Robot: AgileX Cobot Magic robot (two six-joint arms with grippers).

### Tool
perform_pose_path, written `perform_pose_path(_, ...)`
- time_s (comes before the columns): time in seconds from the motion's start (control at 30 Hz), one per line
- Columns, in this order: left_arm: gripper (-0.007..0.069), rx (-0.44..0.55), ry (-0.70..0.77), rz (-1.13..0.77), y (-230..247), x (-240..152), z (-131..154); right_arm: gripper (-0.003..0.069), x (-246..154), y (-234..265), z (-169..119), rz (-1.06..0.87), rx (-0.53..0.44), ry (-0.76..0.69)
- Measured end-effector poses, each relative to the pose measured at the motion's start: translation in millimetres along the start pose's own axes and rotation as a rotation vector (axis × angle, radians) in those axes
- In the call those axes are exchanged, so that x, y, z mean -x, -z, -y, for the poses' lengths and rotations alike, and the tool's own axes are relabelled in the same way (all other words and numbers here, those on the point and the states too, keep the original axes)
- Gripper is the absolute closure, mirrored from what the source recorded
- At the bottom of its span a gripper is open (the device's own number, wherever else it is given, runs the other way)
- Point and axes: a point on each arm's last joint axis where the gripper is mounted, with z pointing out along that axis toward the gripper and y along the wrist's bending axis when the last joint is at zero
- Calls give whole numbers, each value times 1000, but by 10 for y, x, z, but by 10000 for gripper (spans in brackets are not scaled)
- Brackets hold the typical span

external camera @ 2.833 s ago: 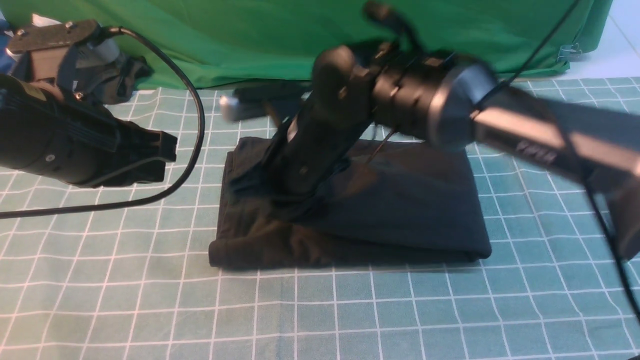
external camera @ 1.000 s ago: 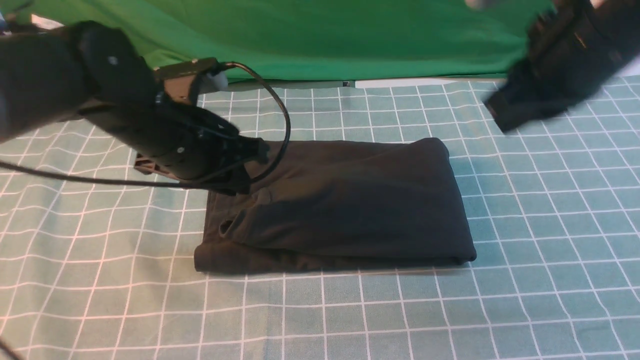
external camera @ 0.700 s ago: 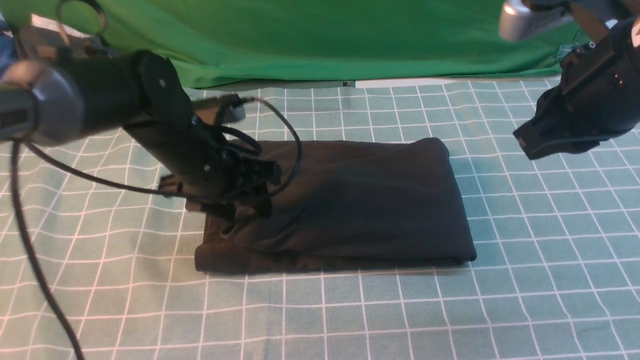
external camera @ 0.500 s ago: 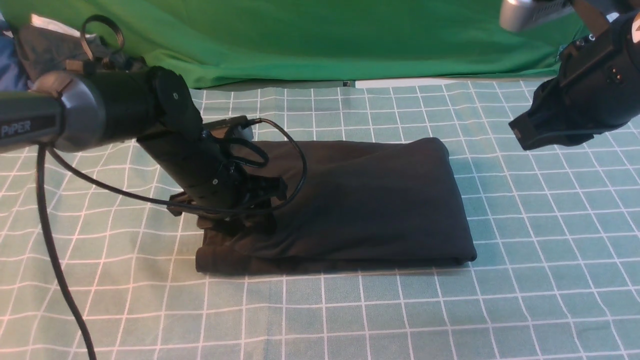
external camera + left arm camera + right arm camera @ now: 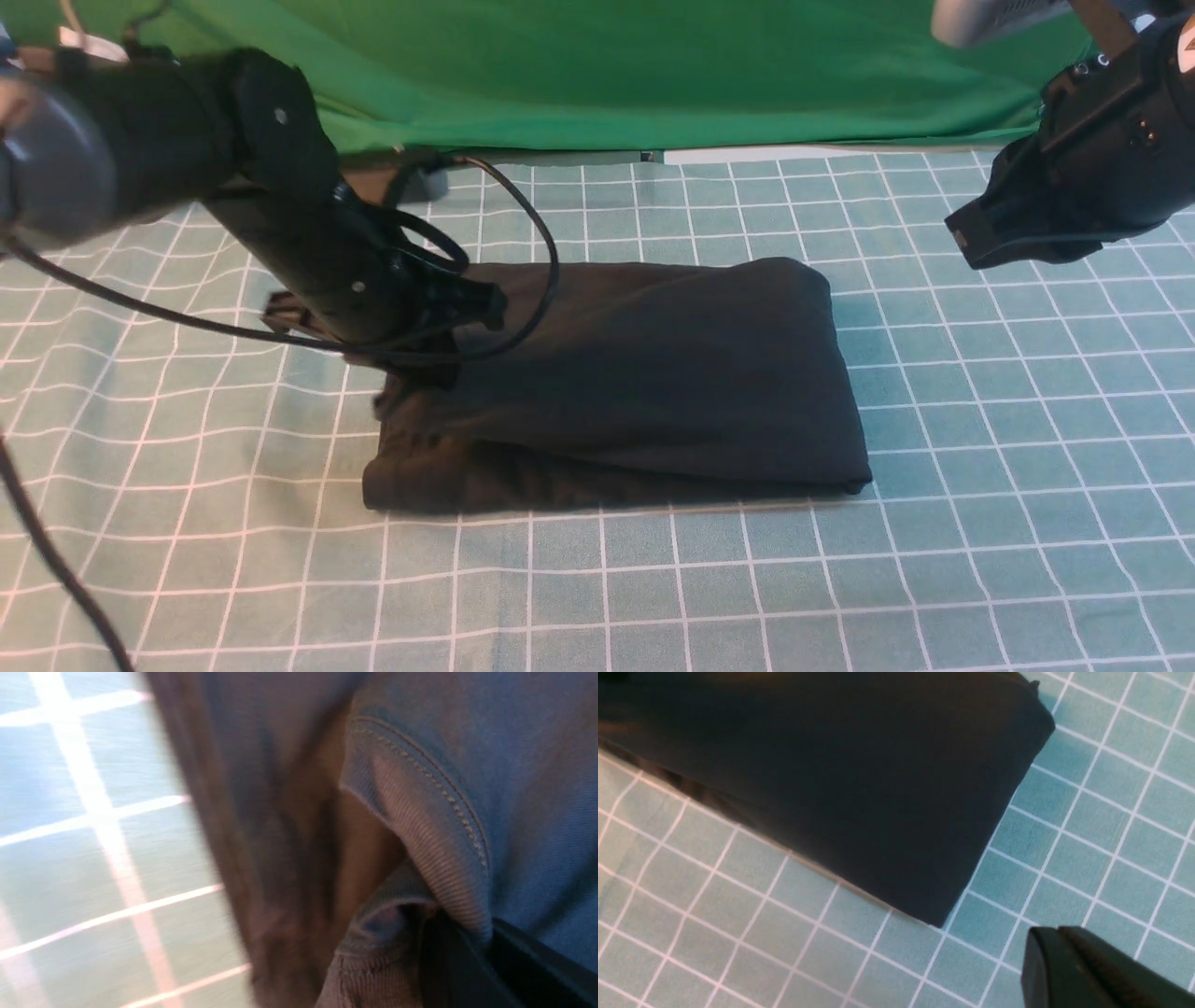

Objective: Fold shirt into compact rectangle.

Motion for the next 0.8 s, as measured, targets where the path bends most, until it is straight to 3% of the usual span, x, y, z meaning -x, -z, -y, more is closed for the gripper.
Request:
perform_pose_path(0.6, 606, 93, 46, -95, -199, -161, -126, 634, 38, -30, 10, 32, -6, -1)
perform_pose_path(0.8, 468, 110, 37, -105, -184, -160, -138, 632, 47, -128, 22, 7, -4, -4)
